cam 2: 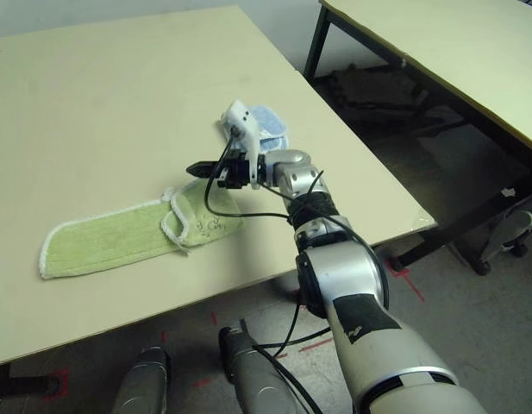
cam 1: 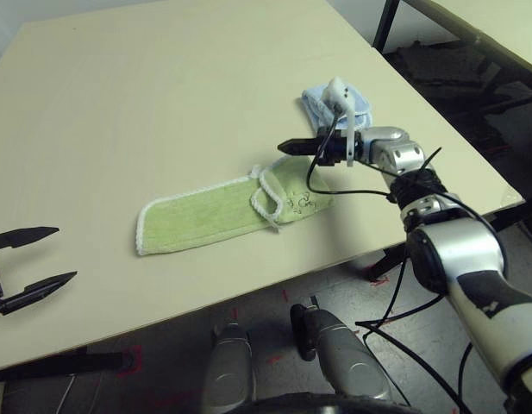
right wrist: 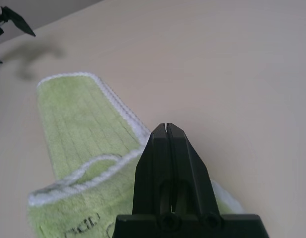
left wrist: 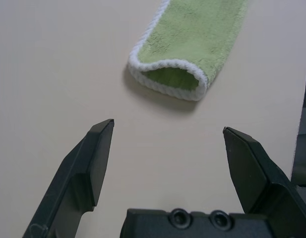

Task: Fold the towel and set it aside.

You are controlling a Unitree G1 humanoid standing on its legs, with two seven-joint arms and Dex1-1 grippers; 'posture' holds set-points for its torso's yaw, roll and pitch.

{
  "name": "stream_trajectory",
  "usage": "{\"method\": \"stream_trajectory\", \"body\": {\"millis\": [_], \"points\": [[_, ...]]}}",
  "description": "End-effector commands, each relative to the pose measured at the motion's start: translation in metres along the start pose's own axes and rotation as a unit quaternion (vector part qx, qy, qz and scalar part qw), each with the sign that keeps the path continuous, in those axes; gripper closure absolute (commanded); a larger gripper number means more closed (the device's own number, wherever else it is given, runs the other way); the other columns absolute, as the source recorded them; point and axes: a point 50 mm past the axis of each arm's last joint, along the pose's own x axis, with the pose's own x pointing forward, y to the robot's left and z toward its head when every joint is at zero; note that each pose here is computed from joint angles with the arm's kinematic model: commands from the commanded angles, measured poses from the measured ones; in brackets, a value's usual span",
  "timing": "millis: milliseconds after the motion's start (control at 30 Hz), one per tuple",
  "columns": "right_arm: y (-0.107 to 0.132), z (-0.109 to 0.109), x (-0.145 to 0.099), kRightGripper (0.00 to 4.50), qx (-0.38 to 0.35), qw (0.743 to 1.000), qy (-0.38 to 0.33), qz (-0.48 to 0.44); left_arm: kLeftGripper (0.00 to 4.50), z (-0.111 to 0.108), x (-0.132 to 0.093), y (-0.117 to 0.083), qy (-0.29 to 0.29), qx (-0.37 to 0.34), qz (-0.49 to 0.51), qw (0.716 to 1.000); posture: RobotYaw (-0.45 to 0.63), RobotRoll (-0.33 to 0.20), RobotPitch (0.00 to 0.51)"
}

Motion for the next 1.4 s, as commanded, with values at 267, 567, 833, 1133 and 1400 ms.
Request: {"method": "stream_trajectory", "body": {"millis": [267,567,833,1133,1400], "points": [[0.004,-0.01,-0.022,4.06,-0.01,0.997,-0.022,0.073,0.0,-0.001,0.0,-0.002,-0.004,-0.005,0.004,1.0,-0.02,0.0,0.183],[0.008,-0.026,-0.043,1.06,-0.022,0.995,-0.031,0.095,0.0,-0.002,-0.003,0.0,0.003,-0.008,0.008,1.0,-0.02,0.0,0.185],[0.01,-0.039,-0.053,0.02,-0.044,0.995,-0.011,0.089,0.0,0.002,0.003,0.008,-0.032,-0.163,0.038,0.985,-0.01,0.0,0.191],[0.01,-0.039,-0.054,0.0,-0.063,0.994,-0.008,0.089,0.46,0.004,0.012,0.01,-0.038,-0.444,0.014,0.895,-0.03,0.0,0.189],[0.011,-0.04,-0.058,0.0,-0.078,0.993,-0.001,0.088,0.03,-0.019,0.042,-0.007,0.01,-0.549,-0.02,0.836,-0.06,0.0,0.195]]}}
